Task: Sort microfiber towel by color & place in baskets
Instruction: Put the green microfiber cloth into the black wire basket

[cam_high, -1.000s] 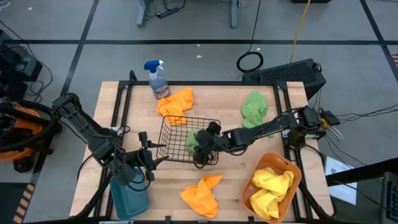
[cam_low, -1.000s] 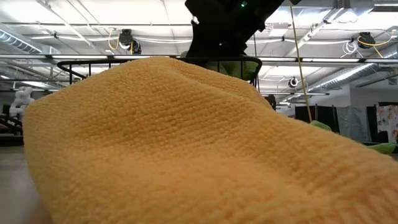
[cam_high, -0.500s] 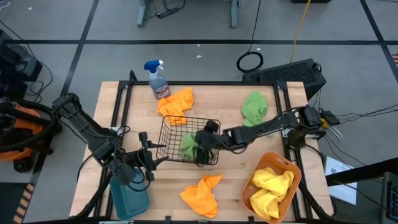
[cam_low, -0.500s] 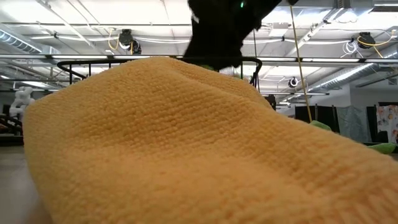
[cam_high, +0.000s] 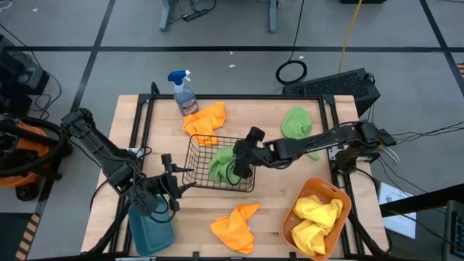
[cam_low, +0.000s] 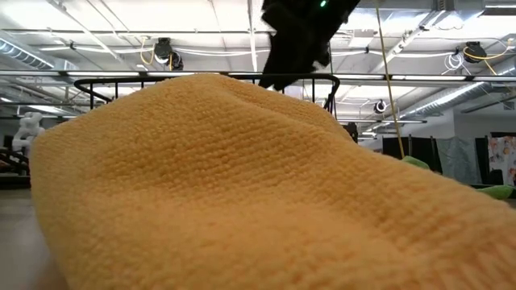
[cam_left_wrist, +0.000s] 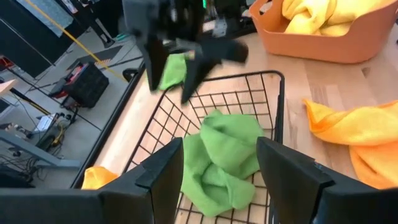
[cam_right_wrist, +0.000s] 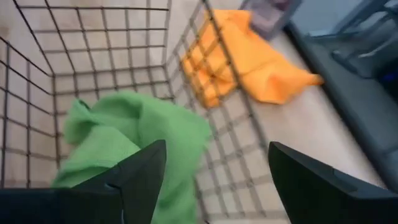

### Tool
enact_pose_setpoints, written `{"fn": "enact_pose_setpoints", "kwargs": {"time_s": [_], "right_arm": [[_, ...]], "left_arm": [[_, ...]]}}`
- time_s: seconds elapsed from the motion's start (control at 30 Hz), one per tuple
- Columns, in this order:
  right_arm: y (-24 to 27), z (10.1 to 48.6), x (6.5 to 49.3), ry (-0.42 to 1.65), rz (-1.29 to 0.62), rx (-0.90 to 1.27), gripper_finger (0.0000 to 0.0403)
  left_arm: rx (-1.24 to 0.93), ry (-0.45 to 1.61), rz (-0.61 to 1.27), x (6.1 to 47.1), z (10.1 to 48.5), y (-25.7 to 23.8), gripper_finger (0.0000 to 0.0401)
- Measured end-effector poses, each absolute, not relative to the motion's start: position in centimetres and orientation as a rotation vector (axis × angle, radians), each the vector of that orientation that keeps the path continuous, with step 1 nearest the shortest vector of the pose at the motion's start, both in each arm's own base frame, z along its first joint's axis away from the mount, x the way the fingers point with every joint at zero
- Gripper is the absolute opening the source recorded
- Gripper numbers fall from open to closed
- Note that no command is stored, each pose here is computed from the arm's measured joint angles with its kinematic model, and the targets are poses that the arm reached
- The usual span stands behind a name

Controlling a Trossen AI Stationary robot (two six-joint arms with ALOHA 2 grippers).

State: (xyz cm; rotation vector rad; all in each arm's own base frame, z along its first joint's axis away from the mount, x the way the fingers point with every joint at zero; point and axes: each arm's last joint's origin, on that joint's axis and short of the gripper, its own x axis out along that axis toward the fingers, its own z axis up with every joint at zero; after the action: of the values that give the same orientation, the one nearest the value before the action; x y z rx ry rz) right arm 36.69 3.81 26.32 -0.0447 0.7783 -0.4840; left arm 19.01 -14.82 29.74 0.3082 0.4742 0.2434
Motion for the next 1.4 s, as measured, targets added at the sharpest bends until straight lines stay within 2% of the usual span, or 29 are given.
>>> {"fn": "enact_pose_setpoints", "kwargs": {"time_s": [0.2, 0.4, 0.5, 0.73, 1.0, 1.4], "right_arm": [[3.5, 30.5, 33.8, 0.826, -0.537, -0.051, 0.0274], [0.5, 30.6, 29.7, 1.026, -0.849, -0.038, 0.0274], [-1.0, 29.3, 28.4, 1.130, -0.958, -0.014, 0.0274], [-4.8, 24.6, 26.9, 1.267, -1.066, 0.089, 0.0274], [-9.1, 21.0, 24.5, 1.314, -1.241, 0.246, 0.0275], [-11.3, 18.0, 23.0, 1.353, -1.168, 0.431, 0.0318]], "left_arm": [[0.291, 0.471, 0.252, 19.2, 29.7, -14.8, 0.0209], [0.252, 0.467, 0.262, 19.2, 29.7, -14.8, 0.0209], [0.248, 0.463, 0.261, 19.2, 29.7, -14.8, 0.0209], [0.270, 0.463, 0.259, 19.4, 29.8, -14.7, 0.0209], [0.277, 0.476, 0.288, 19.8, 29.3, -14.1, 0.0209], [0.271, 0.506, 0.256, 20.1, 28.7, -13.7, 0.0209]]}}
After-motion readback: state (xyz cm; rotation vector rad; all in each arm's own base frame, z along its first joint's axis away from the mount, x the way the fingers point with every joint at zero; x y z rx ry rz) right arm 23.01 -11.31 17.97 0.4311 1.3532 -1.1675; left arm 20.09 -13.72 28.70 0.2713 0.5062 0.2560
